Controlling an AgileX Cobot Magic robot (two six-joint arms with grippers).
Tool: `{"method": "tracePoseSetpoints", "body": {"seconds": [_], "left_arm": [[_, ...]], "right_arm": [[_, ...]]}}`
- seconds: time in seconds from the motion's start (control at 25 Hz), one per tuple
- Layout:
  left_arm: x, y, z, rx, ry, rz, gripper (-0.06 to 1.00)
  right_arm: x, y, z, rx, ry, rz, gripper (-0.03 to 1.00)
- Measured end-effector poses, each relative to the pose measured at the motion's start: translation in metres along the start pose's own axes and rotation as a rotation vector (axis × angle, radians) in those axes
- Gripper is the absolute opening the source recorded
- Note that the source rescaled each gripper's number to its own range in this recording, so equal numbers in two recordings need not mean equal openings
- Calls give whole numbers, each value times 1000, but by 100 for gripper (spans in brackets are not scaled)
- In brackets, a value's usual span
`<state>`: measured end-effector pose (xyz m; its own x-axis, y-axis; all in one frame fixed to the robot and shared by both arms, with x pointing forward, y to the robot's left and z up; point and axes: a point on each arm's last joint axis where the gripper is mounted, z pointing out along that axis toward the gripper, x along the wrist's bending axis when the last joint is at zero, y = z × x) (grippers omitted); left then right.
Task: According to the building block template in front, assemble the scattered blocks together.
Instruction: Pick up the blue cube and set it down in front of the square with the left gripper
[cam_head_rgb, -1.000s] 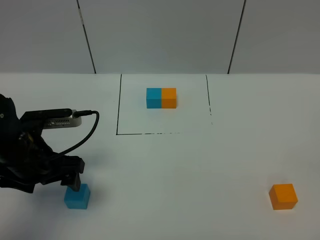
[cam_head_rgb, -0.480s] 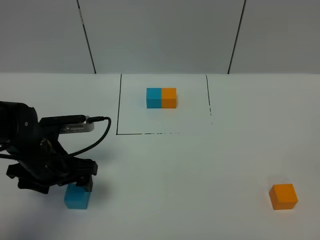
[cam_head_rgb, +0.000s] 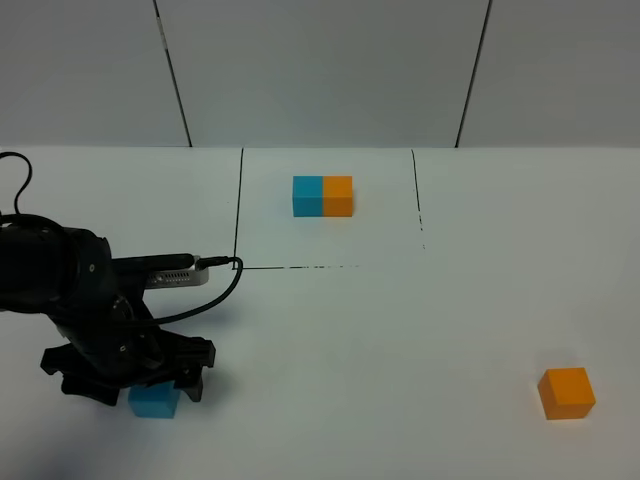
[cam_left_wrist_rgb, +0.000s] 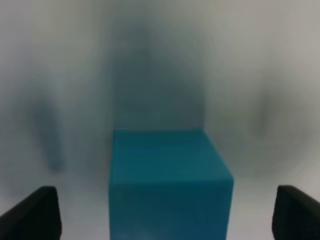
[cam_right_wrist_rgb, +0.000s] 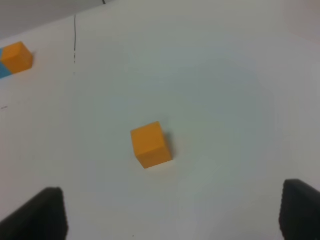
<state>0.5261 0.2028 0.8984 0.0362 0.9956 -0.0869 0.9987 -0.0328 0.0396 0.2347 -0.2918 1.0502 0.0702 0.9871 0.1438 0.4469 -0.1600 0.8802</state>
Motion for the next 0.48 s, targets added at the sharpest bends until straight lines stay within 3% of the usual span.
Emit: {"method": "tracePoseSetpoints", "body": {"seconds": [0.48], "left_arm": [[1, 0, 11, 29, 9, -19, 74]], "right_arm": [[0, 0, 0, 0, 0, 0, 71]]}}
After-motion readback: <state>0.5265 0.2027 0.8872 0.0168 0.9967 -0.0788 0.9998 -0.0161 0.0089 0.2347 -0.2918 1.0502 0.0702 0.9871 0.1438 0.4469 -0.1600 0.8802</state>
